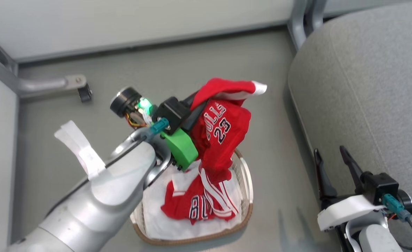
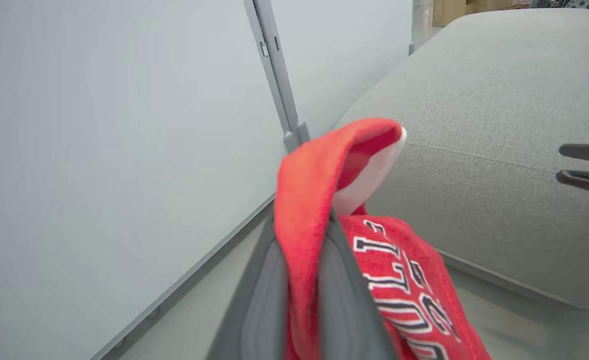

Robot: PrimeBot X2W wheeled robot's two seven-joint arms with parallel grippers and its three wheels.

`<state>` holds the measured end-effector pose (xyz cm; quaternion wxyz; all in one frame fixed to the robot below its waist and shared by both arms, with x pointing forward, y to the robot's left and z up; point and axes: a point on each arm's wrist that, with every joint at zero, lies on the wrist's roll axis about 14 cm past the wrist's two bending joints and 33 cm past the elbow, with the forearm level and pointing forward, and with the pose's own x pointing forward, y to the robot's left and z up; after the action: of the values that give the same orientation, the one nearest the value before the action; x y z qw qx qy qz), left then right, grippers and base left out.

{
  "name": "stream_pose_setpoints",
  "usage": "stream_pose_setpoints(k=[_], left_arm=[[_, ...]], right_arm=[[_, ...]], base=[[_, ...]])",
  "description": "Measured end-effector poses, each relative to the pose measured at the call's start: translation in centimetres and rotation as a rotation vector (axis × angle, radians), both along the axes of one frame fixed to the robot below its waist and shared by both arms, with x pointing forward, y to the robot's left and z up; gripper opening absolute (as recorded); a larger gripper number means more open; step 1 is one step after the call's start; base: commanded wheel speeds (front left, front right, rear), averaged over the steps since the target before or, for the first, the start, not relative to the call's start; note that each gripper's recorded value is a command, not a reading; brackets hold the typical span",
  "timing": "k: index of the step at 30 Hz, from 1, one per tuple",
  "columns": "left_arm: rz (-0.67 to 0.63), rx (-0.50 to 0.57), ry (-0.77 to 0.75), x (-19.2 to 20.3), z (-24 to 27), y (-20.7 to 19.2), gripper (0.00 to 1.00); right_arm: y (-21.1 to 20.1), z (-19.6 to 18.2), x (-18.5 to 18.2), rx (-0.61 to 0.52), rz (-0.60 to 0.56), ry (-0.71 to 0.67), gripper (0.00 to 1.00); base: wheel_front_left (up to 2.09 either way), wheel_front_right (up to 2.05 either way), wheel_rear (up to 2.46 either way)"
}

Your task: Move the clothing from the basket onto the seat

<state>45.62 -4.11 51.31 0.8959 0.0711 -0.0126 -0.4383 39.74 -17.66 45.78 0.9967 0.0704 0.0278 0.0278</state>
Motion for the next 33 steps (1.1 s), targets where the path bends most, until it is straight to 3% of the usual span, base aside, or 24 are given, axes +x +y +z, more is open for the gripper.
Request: stream_pose_setpoints(k=[8,14,20,33], left_arm=[[-0.006,-0.024,-0.227,-0.8,11.2,0.5,0.00],[-0.002,-0.025,-0.352,-1.6,16.8,0.8,0.00],[-0.017,-0.038,-0.413,-1.9,19.7,0.4,0.00],[0.000,-0.053,-0.436,-2.5,21.3,0.8,0.00]], right_arm=[[2.3,4.2,-1.7,-0.007,0.070,-0.119,1.00],[5.5,7.9,-1.8,-0.014,0.165,-0.229,1.00],[8.7,10.8,-1.2,-0.035,0.266,-0.312,1.00],[16.2,12.7,-1.9,-0.039,0.508,-0.368,1.00]], base=[[0.00,0.00,0.00],[0.00,0.00,0.00],[0.00,0.00,0.00],[0.00,0.00,0.00]])
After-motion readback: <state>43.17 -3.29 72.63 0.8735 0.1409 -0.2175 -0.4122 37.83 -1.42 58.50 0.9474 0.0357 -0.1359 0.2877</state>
